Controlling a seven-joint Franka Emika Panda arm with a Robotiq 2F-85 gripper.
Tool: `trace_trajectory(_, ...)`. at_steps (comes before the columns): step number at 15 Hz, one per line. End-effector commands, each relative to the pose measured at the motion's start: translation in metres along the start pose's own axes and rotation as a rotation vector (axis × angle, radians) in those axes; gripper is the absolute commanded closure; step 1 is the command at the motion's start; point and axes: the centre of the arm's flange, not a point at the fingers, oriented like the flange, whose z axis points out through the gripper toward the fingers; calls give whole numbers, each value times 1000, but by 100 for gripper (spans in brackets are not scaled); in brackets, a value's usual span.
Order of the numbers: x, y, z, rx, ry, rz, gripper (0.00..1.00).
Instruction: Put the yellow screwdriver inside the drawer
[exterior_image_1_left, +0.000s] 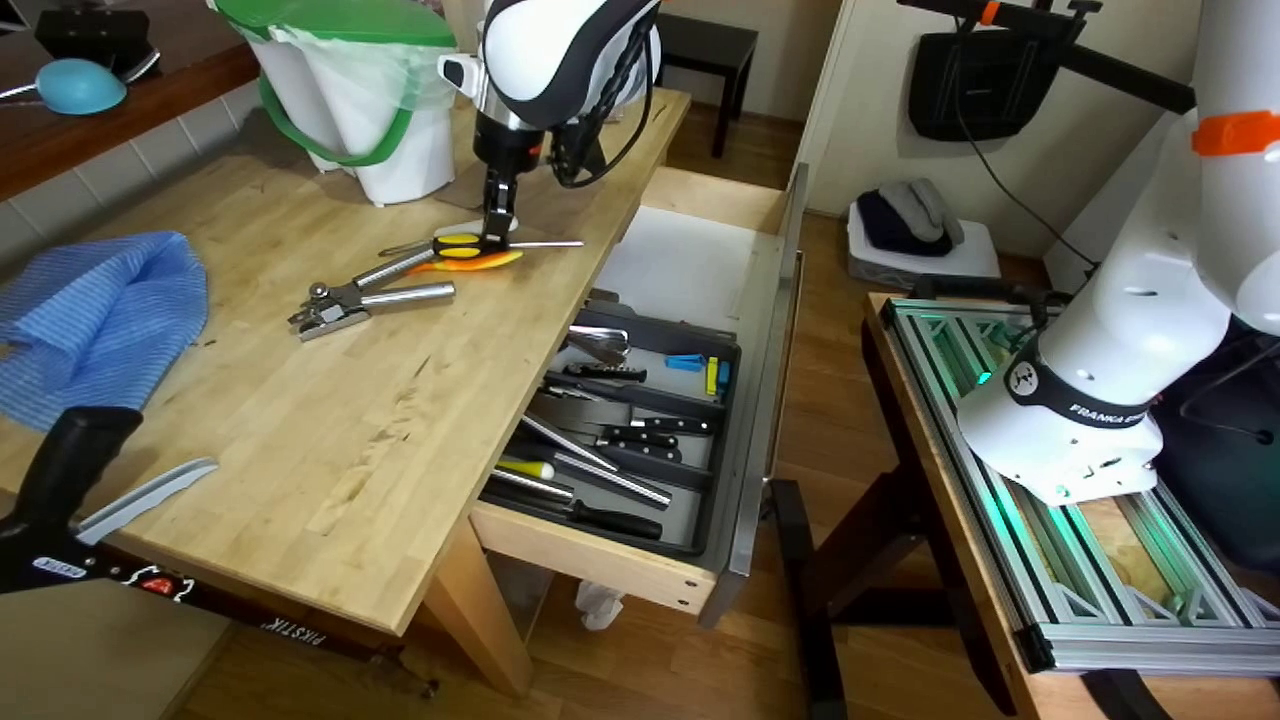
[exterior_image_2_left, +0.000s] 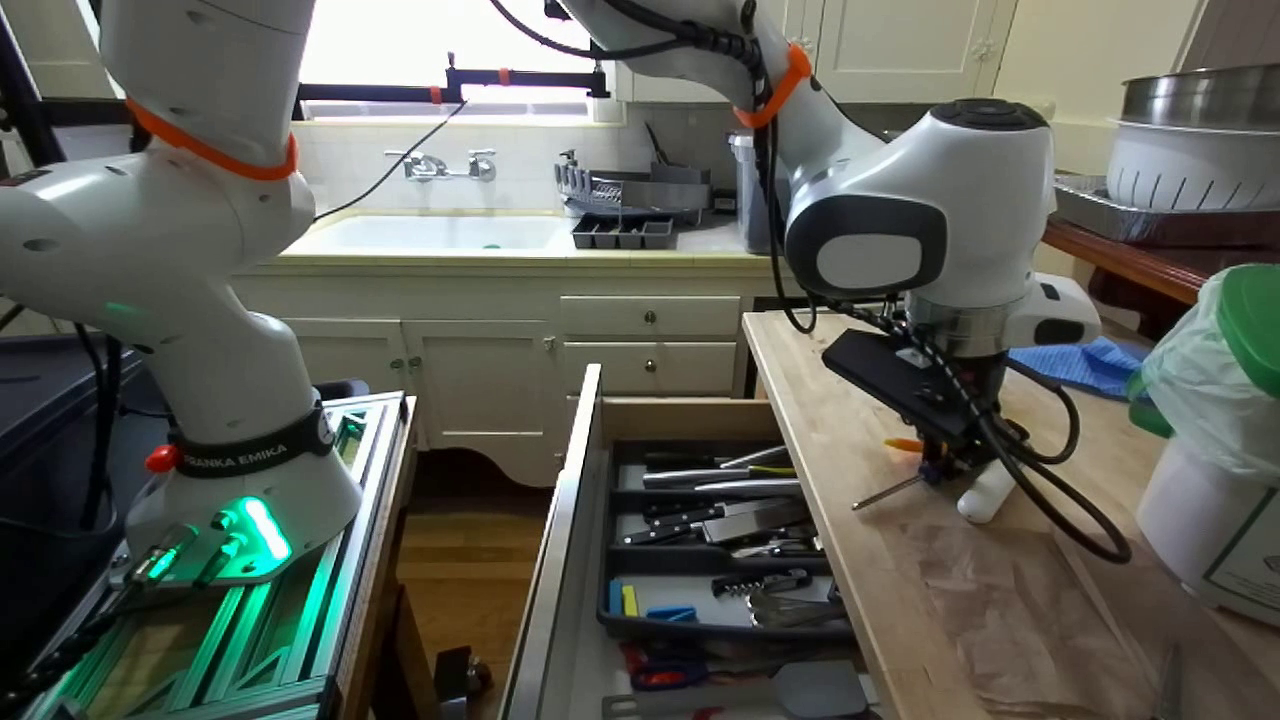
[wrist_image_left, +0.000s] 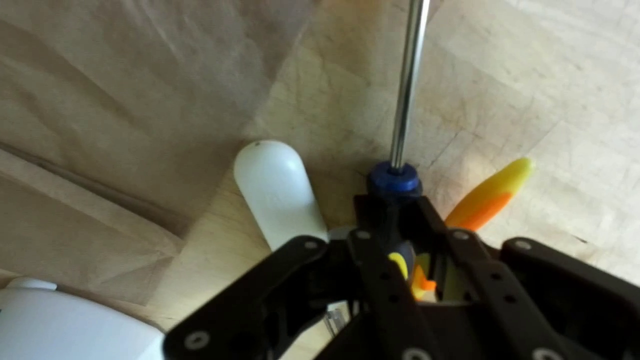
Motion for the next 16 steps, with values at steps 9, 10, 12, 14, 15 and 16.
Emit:
trace_trajectory(9, -20, -41, -71, 127, -141, -7, 94)
trace_trajectory(10, -29, -43, -81, 135, -179, -3, 94)
trace_trajectory(12, -53, -44, -99, 178, -251, -21, 94)
trace_trajectory(14, -80, -34, -110, 225, -300, -121, 94)
trace_trajectory(15, -93, -32, -113, 250, -307, -138, 94)
trace_trajectory(16, -107, -27, -112, 263, -312, -192, 94)
